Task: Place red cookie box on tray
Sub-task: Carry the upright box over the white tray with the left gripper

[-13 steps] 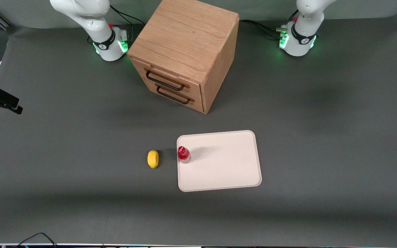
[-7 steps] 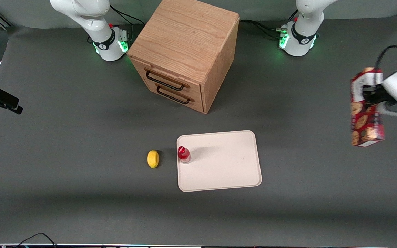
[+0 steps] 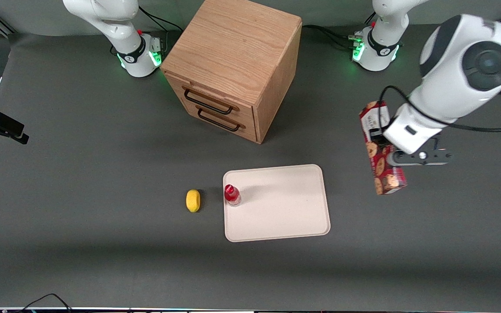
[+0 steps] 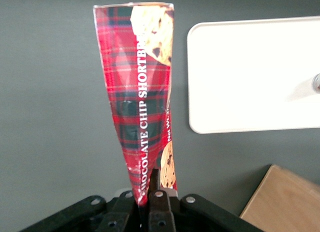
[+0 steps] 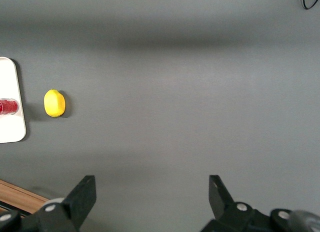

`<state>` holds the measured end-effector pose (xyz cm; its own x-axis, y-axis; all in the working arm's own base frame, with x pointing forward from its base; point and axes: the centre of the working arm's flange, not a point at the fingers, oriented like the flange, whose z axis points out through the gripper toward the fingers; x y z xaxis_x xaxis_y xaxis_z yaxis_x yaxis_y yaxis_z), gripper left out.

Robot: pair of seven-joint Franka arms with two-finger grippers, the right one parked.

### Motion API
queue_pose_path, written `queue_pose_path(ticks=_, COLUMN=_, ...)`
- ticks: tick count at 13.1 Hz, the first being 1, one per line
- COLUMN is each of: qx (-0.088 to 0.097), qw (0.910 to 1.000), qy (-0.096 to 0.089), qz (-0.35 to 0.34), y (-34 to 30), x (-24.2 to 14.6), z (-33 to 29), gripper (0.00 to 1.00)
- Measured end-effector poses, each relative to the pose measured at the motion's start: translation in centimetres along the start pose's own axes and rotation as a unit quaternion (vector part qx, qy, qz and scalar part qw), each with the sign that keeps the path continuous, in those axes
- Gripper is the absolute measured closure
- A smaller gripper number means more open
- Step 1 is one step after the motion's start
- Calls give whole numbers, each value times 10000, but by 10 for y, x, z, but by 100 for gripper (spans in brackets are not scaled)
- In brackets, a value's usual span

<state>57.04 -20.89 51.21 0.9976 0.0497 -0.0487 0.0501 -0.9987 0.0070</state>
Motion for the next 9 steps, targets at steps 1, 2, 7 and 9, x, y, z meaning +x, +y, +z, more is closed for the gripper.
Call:
queue_pose_path(ticks=1, qx=-7, qw=10000, qy=22, qz=-87, y=18, x=1, z=13, gripper=95)
queue_pose_path(ticks=2, qx=-44, qw=9999, qy=37, qz=-131, y=36, x=2, z=29, gripper=95)
queue_pose_path(ticks=7, qx=-195, qw=9991, qy=240, qz=-291, y=78, x=31, z=125, gripper=95)
queue_pose_path(ticks=9, qx=-139, qw=9989, qy=269, qz=-361, y=90, x=36, z=165, gripper=95)
